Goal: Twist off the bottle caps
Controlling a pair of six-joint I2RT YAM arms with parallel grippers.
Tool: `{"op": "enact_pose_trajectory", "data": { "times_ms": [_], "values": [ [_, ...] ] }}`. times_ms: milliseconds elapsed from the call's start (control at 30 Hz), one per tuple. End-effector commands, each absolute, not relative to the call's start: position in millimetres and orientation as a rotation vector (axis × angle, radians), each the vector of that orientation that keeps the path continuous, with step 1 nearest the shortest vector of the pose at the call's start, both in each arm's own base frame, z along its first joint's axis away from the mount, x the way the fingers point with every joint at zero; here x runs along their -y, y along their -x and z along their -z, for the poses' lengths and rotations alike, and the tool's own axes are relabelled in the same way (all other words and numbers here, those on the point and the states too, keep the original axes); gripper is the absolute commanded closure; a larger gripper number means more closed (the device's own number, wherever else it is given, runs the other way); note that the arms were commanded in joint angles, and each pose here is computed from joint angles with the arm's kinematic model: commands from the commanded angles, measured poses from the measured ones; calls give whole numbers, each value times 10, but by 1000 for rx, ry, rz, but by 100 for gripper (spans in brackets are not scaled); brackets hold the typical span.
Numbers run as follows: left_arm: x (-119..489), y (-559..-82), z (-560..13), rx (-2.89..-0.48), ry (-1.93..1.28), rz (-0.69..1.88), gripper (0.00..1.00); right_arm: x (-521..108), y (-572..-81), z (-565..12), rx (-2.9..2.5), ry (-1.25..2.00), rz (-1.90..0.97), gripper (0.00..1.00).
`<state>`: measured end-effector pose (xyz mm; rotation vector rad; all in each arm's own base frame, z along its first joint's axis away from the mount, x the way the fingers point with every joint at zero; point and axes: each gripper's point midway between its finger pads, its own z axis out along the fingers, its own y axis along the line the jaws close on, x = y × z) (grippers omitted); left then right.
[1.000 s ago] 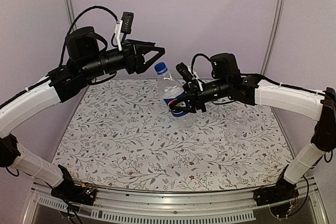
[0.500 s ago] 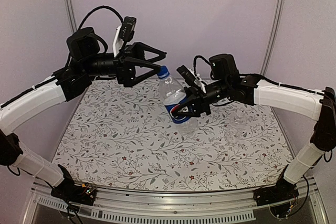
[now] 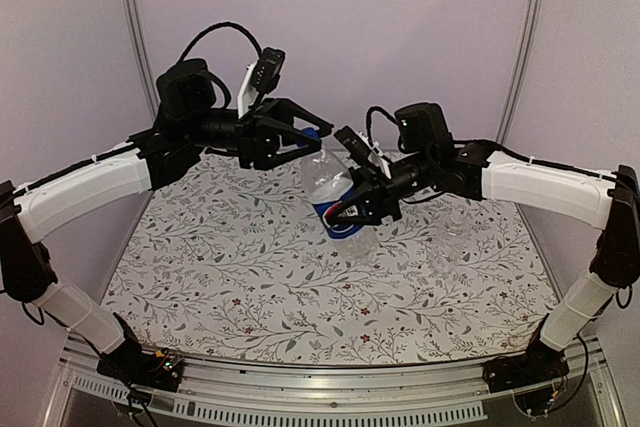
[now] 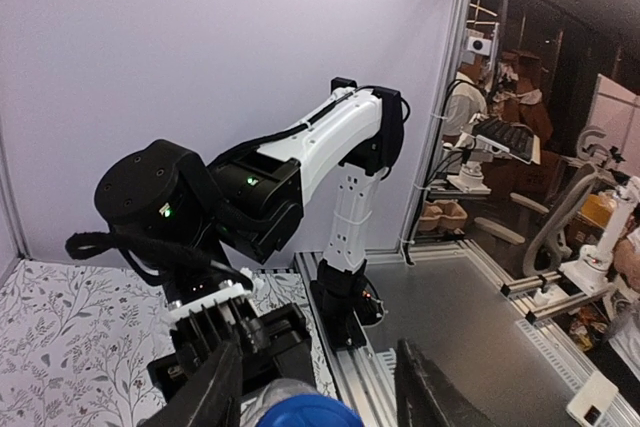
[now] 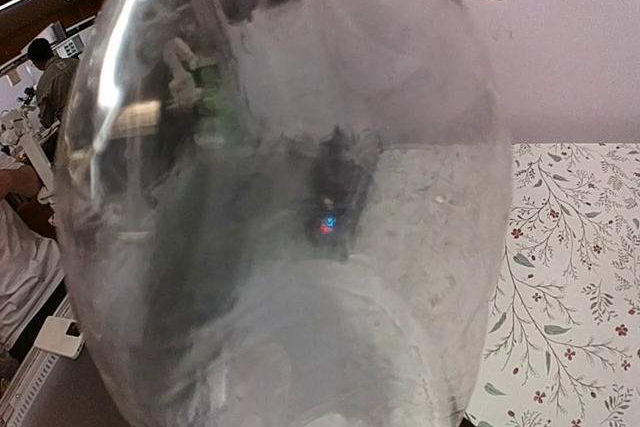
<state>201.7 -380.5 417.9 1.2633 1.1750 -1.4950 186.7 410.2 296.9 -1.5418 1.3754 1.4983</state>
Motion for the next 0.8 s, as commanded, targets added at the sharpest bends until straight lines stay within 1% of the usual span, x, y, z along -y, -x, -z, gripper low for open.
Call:
{"op": "enact_pose_trajectory", "data": {
  "times_ms": [0,133,367,433,600,767],
  "values": [
    [3746,-2010,-4301,-1109,-1270,1489,52,-4136,-1849,-3015,-1343,1561,-1509,61],
    [3717,-2022,-4319,-1105,-1256,1489,54,-4144,-1861,-2992,-1350,1561,-1509,61],
    [3711,-2057,-4292,-1121,-1248,1488,63,-4153,-1869,-2993,-1351,1560,-1505,61],
    [3714,-2067,-4270,-1126,-1248,1487,63,-4151,-1876,-2989,-1357,1558,-1503,61],
    [3724,-2083,-4228,-1142,-1244,1485,59,-4153,-1878,-2979,-1358,1559,-1502,61],
    [3732,-2111,-4189,-1157,-1238,1480,59,-4153,-1881,-2974,-1362,1558,-1500,61]
  ]
}}
